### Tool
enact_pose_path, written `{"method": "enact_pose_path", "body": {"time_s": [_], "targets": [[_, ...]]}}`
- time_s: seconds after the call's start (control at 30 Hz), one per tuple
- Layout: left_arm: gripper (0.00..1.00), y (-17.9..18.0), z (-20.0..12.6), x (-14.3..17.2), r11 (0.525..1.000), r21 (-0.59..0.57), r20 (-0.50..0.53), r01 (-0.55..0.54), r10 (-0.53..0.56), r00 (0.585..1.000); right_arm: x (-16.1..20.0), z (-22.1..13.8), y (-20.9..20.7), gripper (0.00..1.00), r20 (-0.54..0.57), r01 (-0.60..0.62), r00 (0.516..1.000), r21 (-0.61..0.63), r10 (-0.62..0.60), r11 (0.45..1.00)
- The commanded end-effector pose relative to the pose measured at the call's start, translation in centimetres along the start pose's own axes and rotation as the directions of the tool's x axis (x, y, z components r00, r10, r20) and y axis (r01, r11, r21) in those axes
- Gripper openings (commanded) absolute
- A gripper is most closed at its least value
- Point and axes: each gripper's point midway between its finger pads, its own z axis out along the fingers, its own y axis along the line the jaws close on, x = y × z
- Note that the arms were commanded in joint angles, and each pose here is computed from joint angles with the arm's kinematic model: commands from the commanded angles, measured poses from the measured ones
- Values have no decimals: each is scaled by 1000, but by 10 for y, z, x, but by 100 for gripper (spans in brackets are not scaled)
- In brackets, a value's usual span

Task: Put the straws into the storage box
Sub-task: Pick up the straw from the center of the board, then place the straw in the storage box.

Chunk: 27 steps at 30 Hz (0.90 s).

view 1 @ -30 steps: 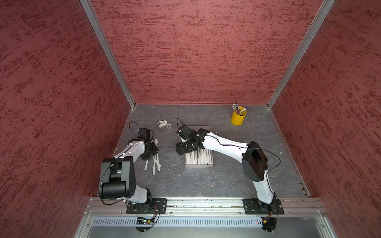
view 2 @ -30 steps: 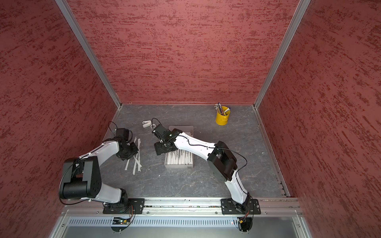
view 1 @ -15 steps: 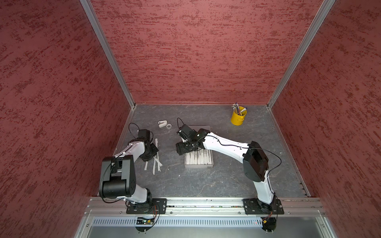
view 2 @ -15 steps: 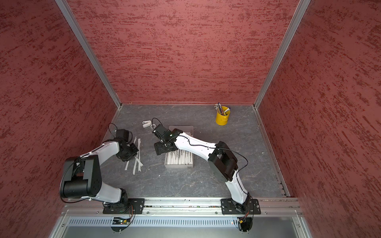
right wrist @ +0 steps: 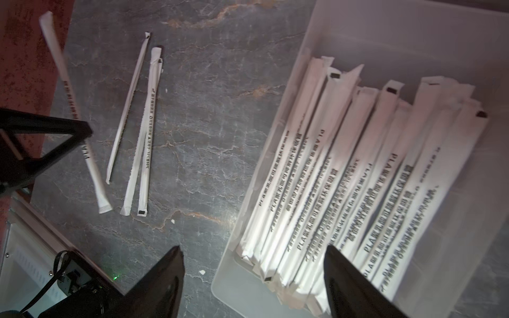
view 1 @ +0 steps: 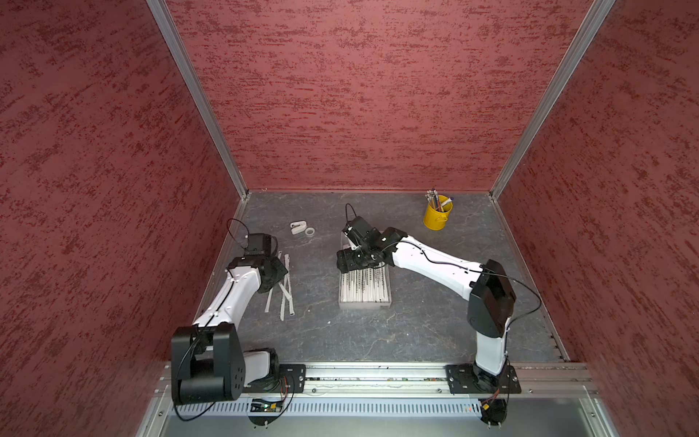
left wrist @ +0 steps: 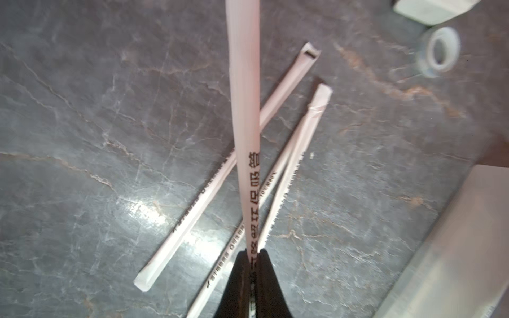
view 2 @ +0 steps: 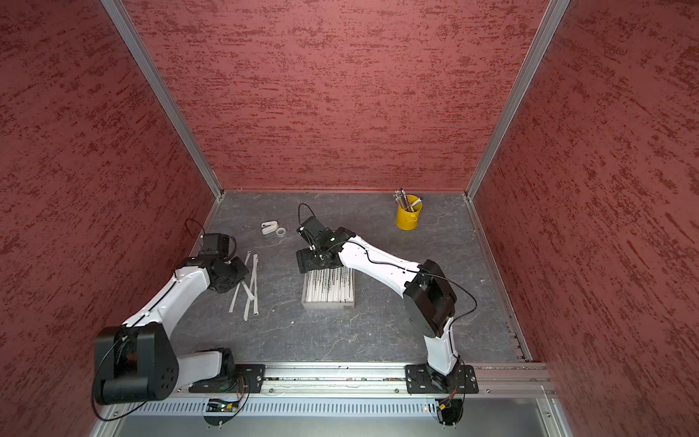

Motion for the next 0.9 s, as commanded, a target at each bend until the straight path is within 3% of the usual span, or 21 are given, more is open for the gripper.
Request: {"method": "enact_pose_path", "body": {"time_s": [0.0,0.1,0.17,0.33,0.53,0.87], "targets": [[10,-38,-33,2,992,46,55,-115,113,992,-5,-17,-25,81,28,-72,997,4,72,997],[10,-100,-56,25,951,159,89,-264,252,964,1,-22,-63,81,28,-169,985,21,168,985],[10,-146,-66,53,900,249,102,-359,344,933,7,-27,-89,81,37,-232,972,40,231,972],[10,-219,-57,125,781,371,65,-502,518,853,26,-33,-138,81,41,-346,938,90,344,934],[10,-231,-13,168,749,383,-24,-540,593,805,41,-23,-146,79,17,-422,907,58,421,905],[11,-204,38,169,768,265,-96,-583,623,776,39,1,-130,77,-18,-443,896,25,443,896]]}}
